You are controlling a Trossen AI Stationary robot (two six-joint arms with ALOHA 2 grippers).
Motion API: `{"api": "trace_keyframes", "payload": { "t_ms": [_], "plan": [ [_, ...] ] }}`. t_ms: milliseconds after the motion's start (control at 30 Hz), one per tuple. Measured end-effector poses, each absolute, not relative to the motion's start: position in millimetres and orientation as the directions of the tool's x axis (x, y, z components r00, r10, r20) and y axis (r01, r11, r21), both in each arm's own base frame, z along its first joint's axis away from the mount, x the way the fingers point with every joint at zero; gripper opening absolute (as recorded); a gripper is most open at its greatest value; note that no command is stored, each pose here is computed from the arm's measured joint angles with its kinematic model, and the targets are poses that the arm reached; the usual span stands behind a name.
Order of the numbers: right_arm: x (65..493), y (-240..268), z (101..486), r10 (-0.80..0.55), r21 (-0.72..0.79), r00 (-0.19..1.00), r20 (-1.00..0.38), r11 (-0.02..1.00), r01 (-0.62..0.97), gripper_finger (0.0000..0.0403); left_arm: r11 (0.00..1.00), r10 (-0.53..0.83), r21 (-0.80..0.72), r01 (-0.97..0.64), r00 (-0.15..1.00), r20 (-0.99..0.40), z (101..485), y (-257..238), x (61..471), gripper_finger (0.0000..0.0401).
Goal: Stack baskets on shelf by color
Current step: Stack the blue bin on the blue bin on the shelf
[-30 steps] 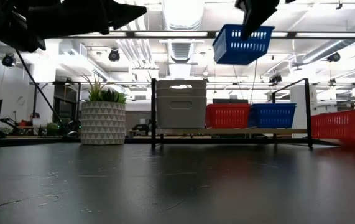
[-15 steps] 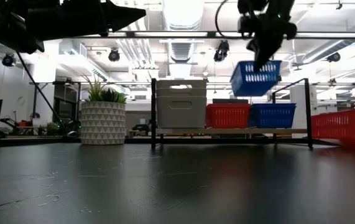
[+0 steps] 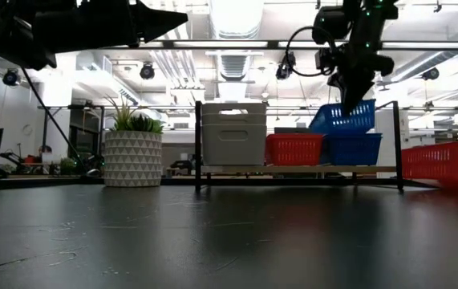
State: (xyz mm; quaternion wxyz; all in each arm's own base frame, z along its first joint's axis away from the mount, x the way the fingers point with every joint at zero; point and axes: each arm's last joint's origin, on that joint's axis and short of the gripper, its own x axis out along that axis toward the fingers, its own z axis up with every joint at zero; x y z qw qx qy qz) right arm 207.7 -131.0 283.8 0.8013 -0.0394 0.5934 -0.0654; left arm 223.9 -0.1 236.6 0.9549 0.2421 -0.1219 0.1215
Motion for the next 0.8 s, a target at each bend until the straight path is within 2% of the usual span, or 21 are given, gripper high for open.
{"api": "trace_keyframes", "payload": {
  "t_ms": [367,600,800],
  "plan": [
    [203,-133,260,-0.143,-0.139,0.259,-0.955,0.990,0.031,0.0015,0.853,0.173,0.434,-0.290,0.942,0.289,236,0,224,0.0118],
    [201,-133,262,-0.173,-0.162,0.249,-0.953,0.985,0.064,0.0067,0.853,0.173,0.434,-0.290,0.942,0.288,236,0,224,0.0118],
    [197,-131,284,-0.180,-0.148,0.208,-0.962,0.976,0.161,0.0101,0.853,0.173,0.434,-0.290,0.942,0.288,236,0,224,0.0118]
  ]
}}
